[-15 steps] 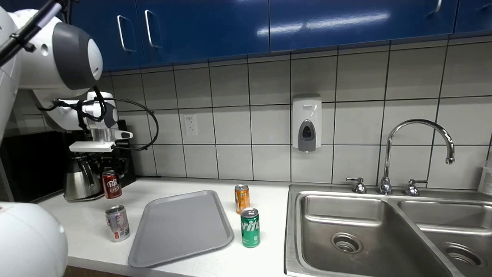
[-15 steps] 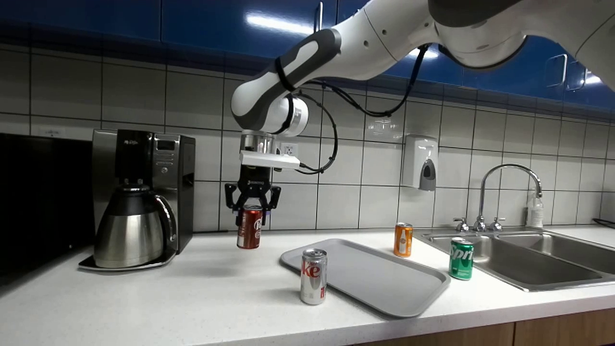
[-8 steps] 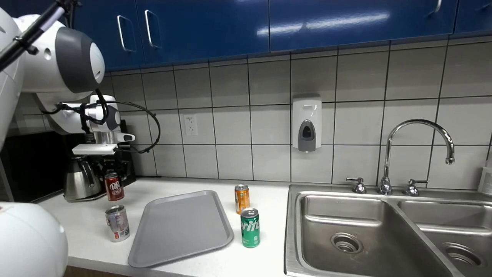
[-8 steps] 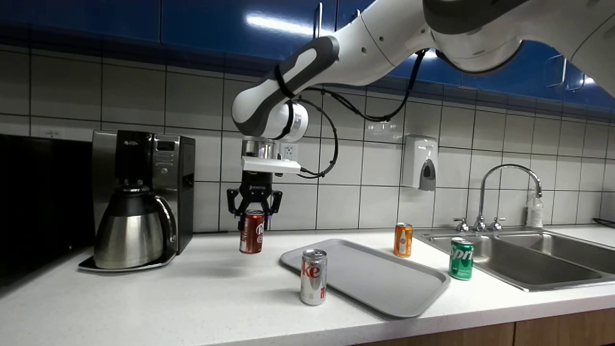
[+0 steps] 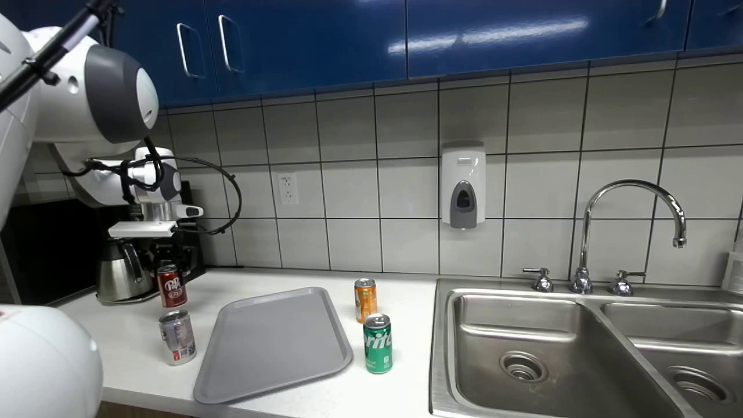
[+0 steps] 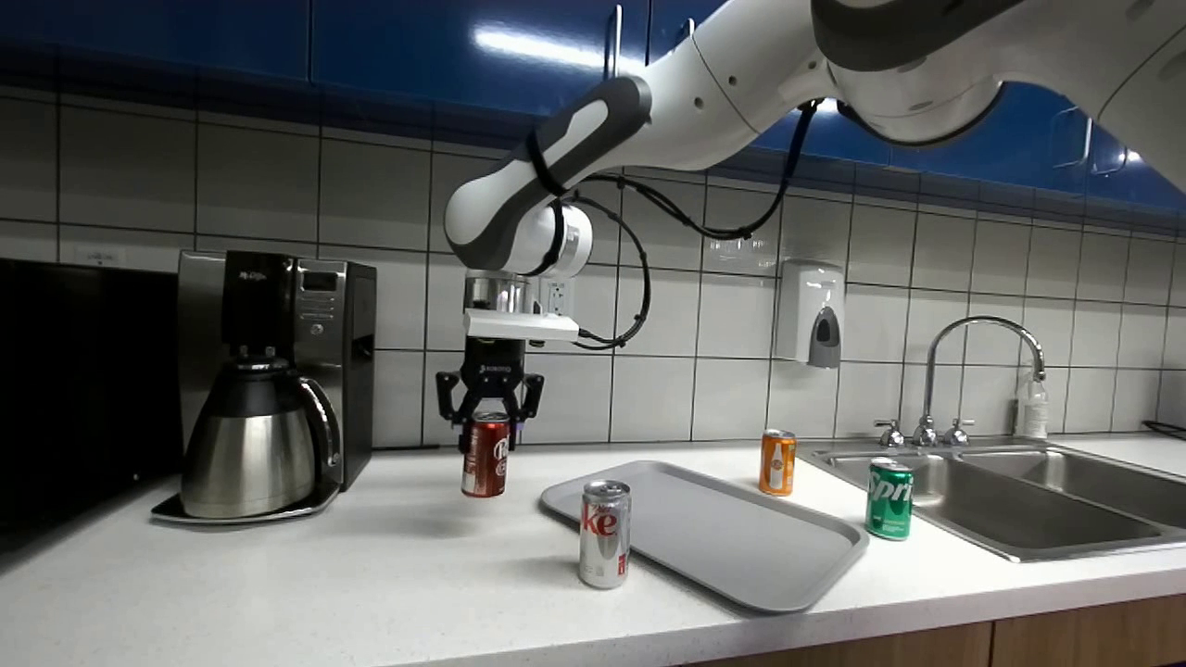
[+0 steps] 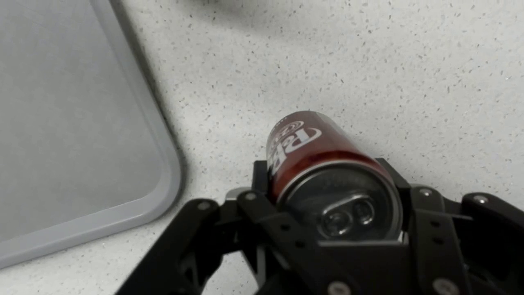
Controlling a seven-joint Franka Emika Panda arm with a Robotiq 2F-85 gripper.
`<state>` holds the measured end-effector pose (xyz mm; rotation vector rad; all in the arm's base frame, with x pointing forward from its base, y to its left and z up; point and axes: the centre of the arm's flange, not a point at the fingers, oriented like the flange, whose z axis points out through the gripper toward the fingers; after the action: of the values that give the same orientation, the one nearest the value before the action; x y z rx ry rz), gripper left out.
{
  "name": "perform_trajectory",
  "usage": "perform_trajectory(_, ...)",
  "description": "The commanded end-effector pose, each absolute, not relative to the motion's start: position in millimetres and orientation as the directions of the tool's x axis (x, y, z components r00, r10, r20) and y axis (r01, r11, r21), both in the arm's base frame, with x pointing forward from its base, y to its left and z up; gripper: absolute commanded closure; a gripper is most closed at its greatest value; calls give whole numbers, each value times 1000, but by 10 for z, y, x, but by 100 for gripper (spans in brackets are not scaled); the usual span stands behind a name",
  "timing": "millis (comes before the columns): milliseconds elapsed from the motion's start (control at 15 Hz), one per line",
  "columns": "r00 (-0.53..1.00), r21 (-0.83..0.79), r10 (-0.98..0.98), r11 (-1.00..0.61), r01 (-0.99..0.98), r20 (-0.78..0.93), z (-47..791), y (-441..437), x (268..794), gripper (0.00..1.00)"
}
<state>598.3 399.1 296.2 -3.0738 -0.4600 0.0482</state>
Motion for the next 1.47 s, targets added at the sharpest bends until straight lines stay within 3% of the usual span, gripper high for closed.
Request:
perform_trajectory(0, 951, -12, 308, -951, 308, -31, 3058, 3980, 5915, 62)
perform_trajectory(1400, 944, -1, 317, -948, 318, -91, 2669, 3656, 5812, 62)
